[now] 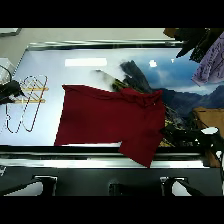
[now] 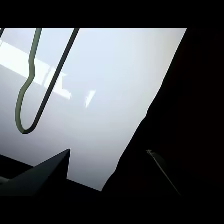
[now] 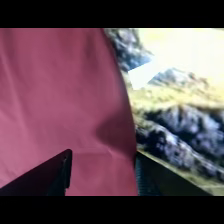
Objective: Fold the clothes and pants, and hang the long-sleeved shirts on hangers.
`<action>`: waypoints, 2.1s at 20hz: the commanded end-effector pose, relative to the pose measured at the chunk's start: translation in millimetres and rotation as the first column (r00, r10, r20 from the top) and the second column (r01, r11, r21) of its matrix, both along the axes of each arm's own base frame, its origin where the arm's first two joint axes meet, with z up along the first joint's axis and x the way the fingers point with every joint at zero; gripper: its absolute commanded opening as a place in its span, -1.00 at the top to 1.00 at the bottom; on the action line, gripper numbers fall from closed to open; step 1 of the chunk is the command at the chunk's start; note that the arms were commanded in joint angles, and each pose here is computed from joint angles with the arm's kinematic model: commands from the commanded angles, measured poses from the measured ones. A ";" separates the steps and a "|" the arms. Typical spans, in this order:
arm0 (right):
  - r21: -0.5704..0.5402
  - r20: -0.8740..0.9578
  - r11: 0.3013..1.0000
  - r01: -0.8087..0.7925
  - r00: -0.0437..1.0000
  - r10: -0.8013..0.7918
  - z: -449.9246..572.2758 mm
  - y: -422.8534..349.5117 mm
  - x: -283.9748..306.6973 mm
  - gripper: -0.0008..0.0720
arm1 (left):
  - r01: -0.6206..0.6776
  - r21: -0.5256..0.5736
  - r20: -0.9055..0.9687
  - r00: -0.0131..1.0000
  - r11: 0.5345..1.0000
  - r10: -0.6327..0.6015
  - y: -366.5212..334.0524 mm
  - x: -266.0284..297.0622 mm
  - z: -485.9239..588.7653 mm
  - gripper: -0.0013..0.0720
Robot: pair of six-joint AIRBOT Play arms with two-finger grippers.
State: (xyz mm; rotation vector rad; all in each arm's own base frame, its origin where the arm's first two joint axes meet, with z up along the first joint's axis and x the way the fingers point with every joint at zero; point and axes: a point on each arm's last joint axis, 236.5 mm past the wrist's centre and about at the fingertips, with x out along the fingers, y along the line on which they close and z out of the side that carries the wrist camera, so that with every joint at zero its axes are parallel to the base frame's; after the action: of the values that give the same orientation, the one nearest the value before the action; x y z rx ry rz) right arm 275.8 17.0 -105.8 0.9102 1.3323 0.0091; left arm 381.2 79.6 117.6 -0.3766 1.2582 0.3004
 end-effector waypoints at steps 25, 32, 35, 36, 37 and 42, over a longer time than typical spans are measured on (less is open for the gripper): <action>0.139 0.067 0.983 -0.119 0.992 0.111 20.9 34.8 -4.3 0.89 | -0.218 -0.568 -0.118 0.976 0.794 0.184 -91.2 -155.6 -215.3 -0.52; 0.142 0.070 0.981 -0.130 0.990 0.121 21.7 36.0 -5.4 0.89 | -0.236 -0.577 -0.097 0.970 0.782 0.221 -95.7 -138.1 -221.7 -0.37; 0.149 0.076 0.979 -0.141 0.989 0.130 23.2 38.0 -6.1 0.89 | -0.225 -0.579 -0.114 0.974 0.784 0.195 -102.6 -140.0 -226.0 -0.16; 0.152 0.081 0.977 -0.152 0.987 0.141 24.1 39.4 -7.0 0.89 | -0.224 -0.578 -0.117 0.975 0.785 0.192 -103.7 -140.1 -227.2 -0.02; 0.154 0.092 0.973 -0.174 0.983 0.161 25.3 41.2 -8.4 0.89 | -0.224 -0.577 -0.117 0.974 0.785 0.193 -103.4 -139.7 -227.6 0.06; 0.097 0.198 0.947 -0.305 0.939 0.282 42.2 57.0 -5.1 0.90 | -0.185 -0.594 -0.057 0.980 0.783 0.189 -103.6 -120.6 -211.7 0.92</action>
State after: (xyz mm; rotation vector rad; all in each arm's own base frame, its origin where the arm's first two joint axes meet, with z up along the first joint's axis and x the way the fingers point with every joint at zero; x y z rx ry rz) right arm 267.0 64.7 -73.8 0.8685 1.3298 0.3399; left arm 248.6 -20.4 -105.2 -1.0461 1.3232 0.0919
